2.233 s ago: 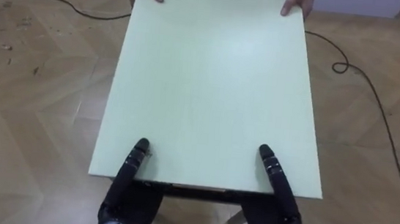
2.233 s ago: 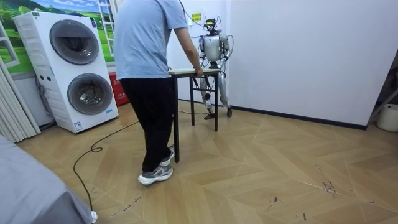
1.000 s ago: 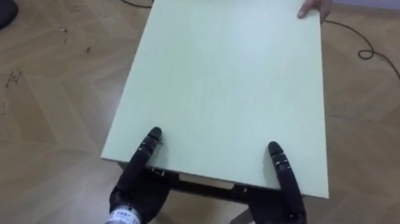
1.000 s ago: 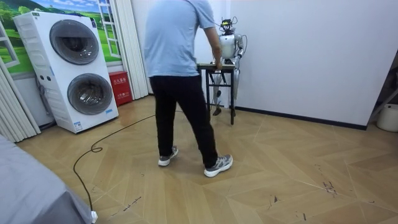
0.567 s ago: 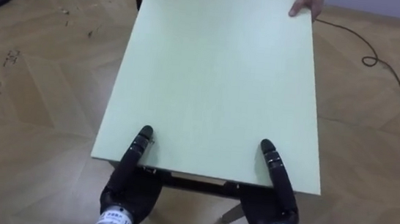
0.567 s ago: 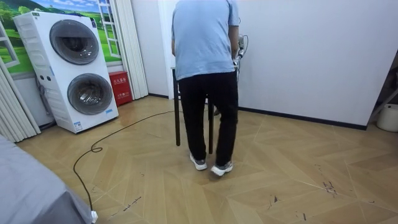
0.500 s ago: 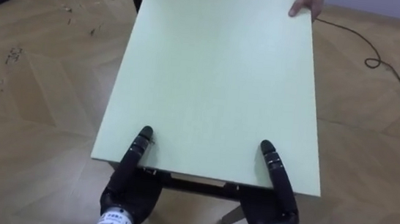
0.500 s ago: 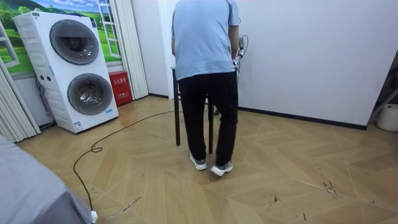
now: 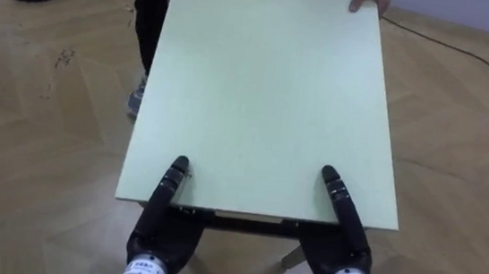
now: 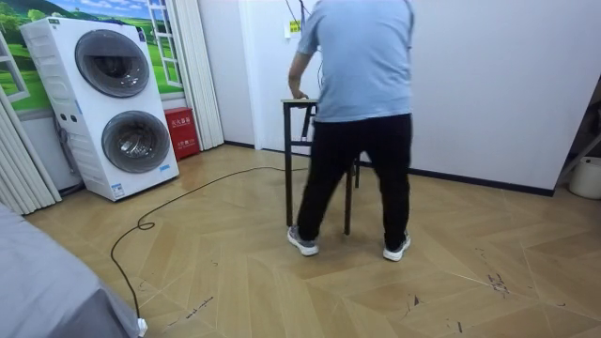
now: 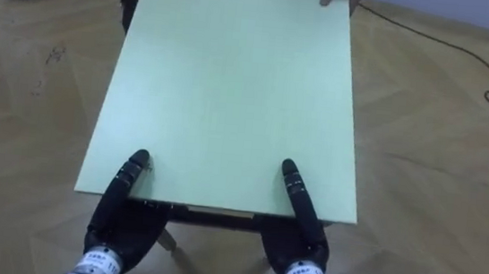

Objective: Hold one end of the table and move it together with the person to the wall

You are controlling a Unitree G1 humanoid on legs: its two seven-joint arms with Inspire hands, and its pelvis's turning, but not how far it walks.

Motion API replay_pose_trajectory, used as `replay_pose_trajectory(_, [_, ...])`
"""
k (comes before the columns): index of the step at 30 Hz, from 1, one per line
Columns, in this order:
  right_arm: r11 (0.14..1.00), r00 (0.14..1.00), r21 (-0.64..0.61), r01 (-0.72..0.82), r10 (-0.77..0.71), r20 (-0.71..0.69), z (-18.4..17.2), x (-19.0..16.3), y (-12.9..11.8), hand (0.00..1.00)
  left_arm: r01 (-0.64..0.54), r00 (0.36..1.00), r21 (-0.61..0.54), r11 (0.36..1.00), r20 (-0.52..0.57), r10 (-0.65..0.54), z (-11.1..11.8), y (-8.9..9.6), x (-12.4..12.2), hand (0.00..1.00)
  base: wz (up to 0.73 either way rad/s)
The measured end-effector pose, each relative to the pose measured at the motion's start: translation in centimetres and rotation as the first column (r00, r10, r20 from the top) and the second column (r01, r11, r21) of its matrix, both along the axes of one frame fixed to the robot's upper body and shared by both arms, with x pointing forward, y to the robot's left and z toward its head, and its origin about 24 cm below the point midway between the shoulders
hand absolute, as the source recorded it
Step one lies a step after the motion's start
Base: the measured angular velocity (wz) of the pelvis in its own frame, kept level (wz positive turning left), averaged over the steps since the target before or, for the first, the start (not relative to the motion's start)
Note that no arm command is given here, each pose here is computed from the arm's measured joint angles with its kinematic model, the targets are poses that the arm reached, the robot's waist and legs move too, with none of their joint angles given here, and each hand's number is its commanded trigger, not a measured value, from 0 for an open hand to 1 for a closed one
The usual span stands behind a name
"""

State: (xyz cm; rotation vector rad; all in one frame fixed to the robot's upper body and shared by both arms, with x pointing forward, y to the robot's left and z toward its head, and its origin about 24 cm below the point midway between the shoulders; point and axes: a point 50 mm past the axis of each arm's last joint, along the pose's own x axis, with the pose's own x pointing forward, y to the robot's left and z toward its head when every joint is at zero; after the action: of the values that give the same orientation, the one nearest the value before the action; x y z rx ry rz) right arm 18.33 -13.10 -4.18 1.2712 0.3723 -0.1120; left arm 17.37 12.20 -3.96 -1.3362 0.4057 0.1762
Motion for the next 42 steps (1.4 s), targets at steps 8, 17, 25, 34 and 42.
replay_pose_trajectory(8, [1.000, 1.000, -0.019, 0.001, -0.001, -0.020, -0.4, -0.6, -0.4, 1.00, 0.012, 1.000, -0.008, 1.000, -0.017, -0.012, -0.3, -0.4, -0.5, 1.00, 0.72])
replay_pose_trajectory(17, [0.999, 0.998, -0.034, 0.027, -0.029, -0.047, -0.9, -1.9, -0.2, 1.00, 0.020, 0.997, -0.012, 1.000, -0.075, -0.021, -1.6, -0.3, -0.9, 1.00, 0.87])
replay_pose_trajectory(25, [1.000, 0.998, -0.025, 0.011, -0.013, -0.067, -1.1, -2.1, -0.5, 1.00, 0.031, 0.997, -0.012, 0.999, -0.074, -0.032, -1.4, -0.3, -1.4, 1.00, 0.18])
replay_pose_trajectory(34, [1.000, 0.997, 0.004, 0.021, -0.021, -0.074, -1.2, -2.2, 0.1, 1.00, 0.019, 0.998, 0.009, 1.000, -0.060, -0.018, -1.2, 0.1, -1.5, 1.00, 0.80])
replay_pose_trajectory(42, [1.000, 0.999, -0.006, 0.000, 0.000, -0.046, -0.6, -0.9, 0.0, 1.00, -0.008, 0.999, 0.009, 1.000, -0.034, 0.008, -0.8, -0.2, -1.1, 1.00, 0.58])
